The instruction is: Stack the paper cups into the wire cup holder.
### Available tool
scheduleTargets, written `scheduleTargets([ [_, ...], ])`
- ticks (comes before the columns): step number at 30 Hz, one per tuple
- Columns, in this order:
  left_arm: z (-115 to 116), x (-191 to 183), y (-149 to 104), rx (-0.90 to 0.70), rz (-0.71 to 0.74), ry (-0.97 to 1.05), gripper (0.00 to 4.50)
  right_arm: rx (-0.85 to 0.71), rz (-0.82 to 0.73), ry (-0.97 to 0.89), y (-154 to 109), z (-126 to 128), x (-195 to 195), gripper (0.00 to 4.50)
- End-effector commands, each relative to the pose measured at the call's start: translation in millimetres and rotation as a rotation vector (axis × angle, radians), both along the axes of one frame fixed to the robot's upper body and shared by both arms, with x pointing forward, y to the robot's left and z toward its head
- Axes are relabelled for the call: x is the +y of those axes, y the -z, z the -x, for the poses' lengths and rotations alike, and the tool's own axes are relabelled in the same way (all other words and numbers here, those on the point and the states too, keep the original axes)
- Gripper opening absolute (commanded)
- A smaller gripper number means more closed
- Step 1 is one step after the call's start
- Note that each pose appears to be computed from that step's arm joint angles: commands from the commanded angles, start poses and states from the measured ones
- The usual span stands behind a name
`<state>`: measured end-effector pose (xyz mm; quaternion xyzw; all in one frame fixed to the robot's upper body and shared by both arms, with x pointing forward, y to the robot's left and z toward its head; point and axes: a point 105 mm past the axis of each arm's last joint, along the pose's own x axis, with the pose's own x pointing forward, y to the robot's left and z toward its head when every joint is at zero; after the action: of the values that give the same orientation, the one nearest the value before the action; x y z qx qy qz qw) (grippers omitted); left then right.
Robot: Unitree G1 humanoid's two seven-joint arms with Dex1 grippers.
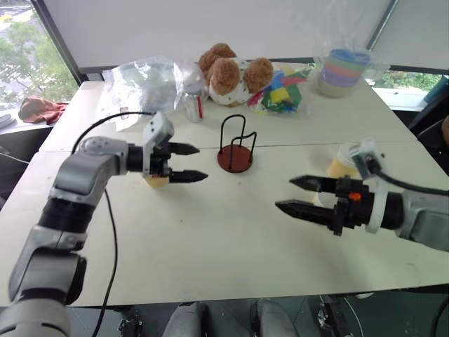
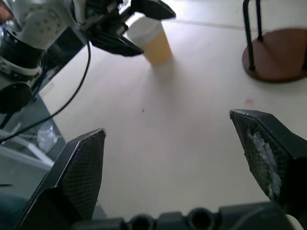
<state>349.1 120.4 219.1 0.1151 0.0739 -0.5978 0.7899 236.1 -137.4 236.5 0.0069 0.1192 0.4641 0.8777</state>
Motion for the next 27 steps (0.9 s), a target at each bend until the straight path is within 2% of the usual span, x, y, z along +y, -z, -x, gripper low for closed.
scheduleTargets([
  [1, 14, 10, -18, 0.03, 0.019, 0.057, 4.5, -0.114, -0.032, 0.034, -18, -5, 13, 4.49],
  [7, 52, 25, -22, 0.117, -0.033, 0.094, 4.5, -0.11, -0.025, 0.138, 12, -47, 29, 4.49],
  [10, 69, 38, -14, 0.129, -0.084, 0.043, 4.5, -0.097, -0.031, 0.158, 30, -77, 46, 4.49],
  [13, 78, 52, -14, 0.13, -0.086, -0.046, 4.5, -0.116, -0.053, 0.157, 35, -105, 62, 4.49],
  [21, 80, 88, -15, 0.08, -0.049, -0.283, 4.5, -0.143, -0.079, 0.111, 39, -153, 97, 4.49],
  [27, 88, 91, -3, 0.139, -0.018, -0.312, 4.5, -0.15, -0.104, 0.122, 37, -175, 109, 4.49],
])
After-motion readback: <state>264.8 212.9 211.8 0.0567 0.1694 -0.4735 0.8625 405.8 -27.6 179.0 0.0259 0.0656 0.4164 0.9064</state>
